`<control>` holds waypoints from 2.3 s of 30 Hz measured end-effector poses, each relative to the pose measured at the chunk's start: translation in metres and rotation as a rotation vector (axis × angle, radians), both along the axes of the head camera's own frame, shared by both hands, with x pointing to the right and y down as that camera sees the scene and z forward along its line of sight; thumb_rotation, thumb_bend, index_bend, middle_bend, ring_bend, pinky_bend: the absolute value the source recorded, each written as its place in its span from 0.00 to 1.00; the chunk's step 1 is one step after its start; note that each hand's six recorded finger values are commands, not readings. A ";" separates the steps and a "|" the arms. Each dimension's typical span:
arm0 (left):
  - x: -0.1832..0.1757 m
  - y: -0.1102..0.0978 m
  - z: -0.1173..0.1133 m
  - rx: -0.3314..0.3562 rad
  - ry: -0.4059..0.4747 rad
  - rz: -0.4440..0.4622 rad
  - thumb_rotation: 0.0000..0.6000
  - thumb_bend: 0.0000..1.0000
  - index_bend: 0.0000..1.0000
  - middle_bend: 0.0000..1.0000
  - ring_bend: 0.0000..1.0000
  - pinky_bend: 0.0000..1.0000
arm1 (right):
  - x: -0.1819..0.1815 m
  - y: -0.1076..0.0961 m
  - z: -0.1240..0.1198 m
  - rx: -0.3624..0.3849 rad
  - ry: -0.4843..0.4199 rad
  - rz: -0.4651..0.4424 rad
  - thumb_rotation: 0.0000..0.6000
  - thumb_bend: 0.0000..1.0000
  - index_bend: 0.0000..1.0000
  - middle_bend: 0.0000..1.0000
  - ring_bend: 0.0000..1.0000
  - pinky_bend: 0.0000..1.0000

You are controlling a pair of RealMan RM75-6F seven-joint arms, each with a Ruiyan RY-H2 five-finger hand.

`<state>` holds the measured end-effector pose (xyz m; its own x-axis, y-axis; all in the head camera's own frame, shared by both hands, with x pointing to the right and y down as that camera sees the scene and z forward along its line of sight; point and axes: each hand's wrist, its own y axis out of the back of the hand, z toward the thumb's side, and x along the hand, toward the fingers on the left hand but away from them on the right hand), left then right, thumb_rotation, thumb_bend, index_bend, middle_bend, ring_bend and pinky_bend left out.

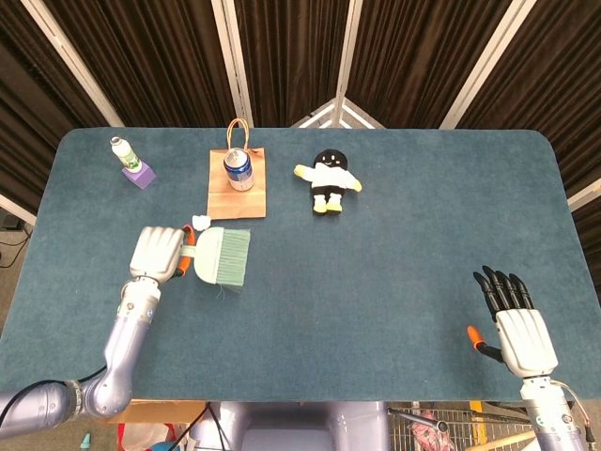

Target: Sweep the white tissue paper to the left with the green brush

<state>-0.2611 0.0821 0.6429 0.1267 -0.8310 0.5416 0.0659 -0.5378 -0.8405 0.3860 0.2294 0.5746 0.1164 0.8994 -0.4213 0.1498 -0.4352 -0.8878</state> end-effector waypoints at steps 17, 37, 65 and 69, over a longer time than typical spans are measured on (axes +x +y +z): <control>-0.002 -0.043 0.016 -0.053 -0.041 -0.149 1.00 0.76 0.79 1.00 1.00 1.00 | -0.001 0.000 0.002 -0.018 -0.018 0.006 1.00 0.34 0.00 0.00 0.00 0.00; 0.031 -0.011 0.071 -0.194 -0.119 -0.184 1.00 0.77 0.79 1.00 1.00 1.00 | 0.001 0.000 -0.001 -0.029 -0.037 0.021 1.00 0.34 0.00 0.00 0.00 0.00; -0.086 -0.058 -0.015 0.008 -0.087 -0.291 1.00 0.77 0.80 1.00 1.00 1.00 | -0.003 0.000 0.000 -0.022 -0.029 0.006 1.00 0.34 0.00 0.00 0.00 0.00; -0.047 -0.047 0.001 -0.033 -0.026 -0.245 1.00 0.77 0.80 1.00 1.00 1.00 | -0.001 -0.001 0.000 -0.023 -0.031 0.013 1.00 0.35 0.00 0.00 0.00 0.00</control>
